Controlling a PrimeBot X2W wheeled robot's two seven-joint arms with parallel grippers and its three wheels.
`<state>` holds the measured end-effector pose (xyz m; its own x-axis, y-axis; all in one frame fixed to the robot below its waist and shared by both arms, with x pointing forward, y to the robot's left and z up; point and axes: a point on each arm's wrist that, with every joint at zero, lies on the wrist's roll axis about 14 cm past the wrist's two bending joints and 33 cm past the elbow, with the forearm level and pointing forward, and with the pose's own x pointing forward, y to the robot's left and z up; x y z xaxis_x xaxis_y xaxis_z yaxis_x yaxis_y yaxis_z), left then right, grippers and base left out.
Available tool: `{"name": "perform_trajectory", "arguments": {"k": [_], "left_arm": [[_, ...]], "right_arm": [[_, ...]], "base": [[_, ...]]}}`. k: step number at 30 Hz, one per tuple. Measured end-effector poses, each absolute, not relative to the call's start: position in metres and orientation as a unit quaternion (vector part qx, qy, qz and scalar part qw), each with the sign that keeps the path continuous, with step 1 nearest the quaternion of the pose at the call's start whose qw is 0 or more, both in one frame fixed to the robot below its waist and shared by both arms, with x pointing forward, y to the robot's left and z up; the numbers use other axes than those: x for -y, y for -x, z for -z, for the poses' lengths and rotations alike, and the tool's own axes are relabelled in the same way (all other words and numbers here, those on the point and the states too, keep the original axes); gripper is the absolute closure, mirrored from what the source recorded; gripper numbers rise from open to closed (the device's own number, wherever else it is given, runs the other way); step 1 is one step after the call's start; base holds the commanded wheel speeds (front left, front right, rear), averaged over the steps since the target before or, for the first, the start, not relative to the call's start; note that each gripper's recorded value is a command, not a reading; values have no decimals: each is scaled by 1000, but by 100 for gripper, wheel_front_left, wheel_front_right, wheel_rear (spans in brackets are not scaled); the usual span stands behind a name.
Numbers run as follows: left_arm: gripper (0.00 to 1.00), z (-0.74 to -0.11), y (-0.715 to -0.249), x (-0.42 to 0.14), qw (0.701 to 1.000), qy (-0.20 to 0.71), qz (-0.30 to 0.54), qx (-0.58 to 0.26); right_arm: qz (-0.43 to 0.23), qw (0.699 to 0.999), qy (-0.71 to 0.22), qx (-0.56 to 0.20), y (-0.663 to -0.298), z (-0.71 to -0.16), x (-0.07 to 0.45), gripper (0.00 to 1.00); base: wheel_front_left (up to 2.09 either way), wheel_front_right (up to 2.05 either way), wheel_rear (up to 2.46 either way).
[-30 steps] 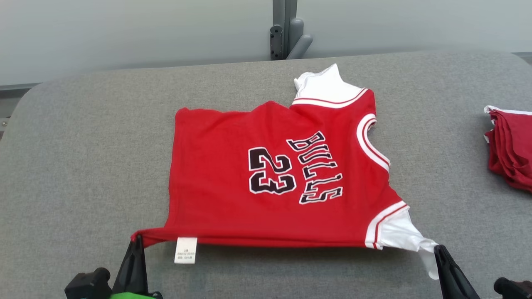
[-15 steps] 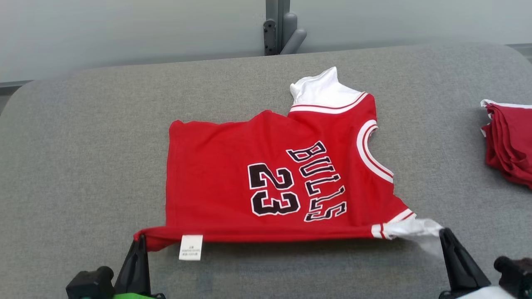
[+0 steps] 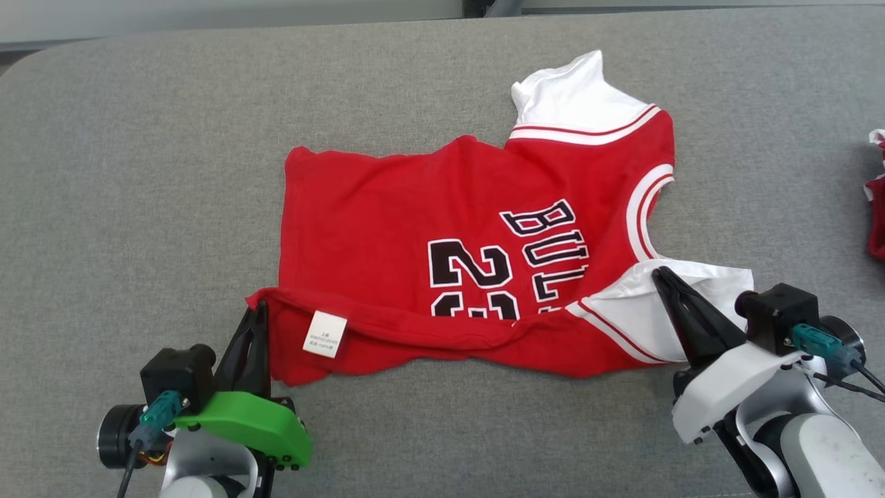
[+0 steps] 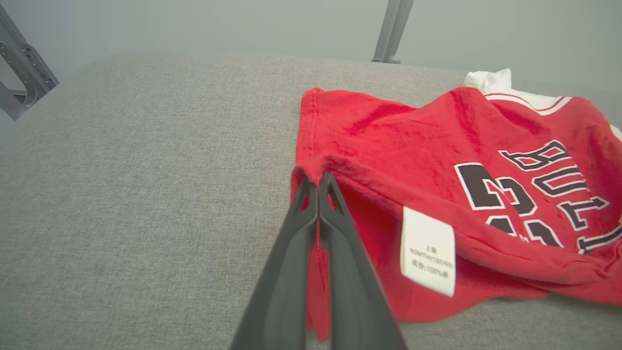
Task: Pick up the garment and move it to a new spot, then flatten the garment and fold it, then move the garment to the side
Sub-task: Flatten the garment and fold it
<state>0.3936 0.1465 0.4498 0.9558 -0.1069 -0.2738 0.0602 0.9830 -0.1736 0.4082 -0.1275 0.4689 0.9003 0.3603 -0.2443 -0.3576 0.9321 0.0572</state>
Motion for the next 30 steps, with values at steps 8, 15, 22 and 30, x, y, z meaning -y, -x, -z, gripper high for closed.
{"name": "perform_trajectory", "arguments": {"k": [8,15,22,30], "left_arm": [[100,-416,-404,-149,980,92,32,-173],[0,-414,-406,-155,982,100,21,-158],[0,-440,-409,-153,990,103,32,-94],[0,-494,-410,-163,997,77,28,12]], "right_arm": [[-213,964,-22,-159,-427,-430,105,100],[-203,967,-45,-145,-432,-426,103,99],[-180,977,-61,-96,-431,-448,112,0],[-134,988,-75,11,-421,-499,137,0]], "base": [[0,0,0],[0,0,0],[0,0,0],[0,0,0]]}}
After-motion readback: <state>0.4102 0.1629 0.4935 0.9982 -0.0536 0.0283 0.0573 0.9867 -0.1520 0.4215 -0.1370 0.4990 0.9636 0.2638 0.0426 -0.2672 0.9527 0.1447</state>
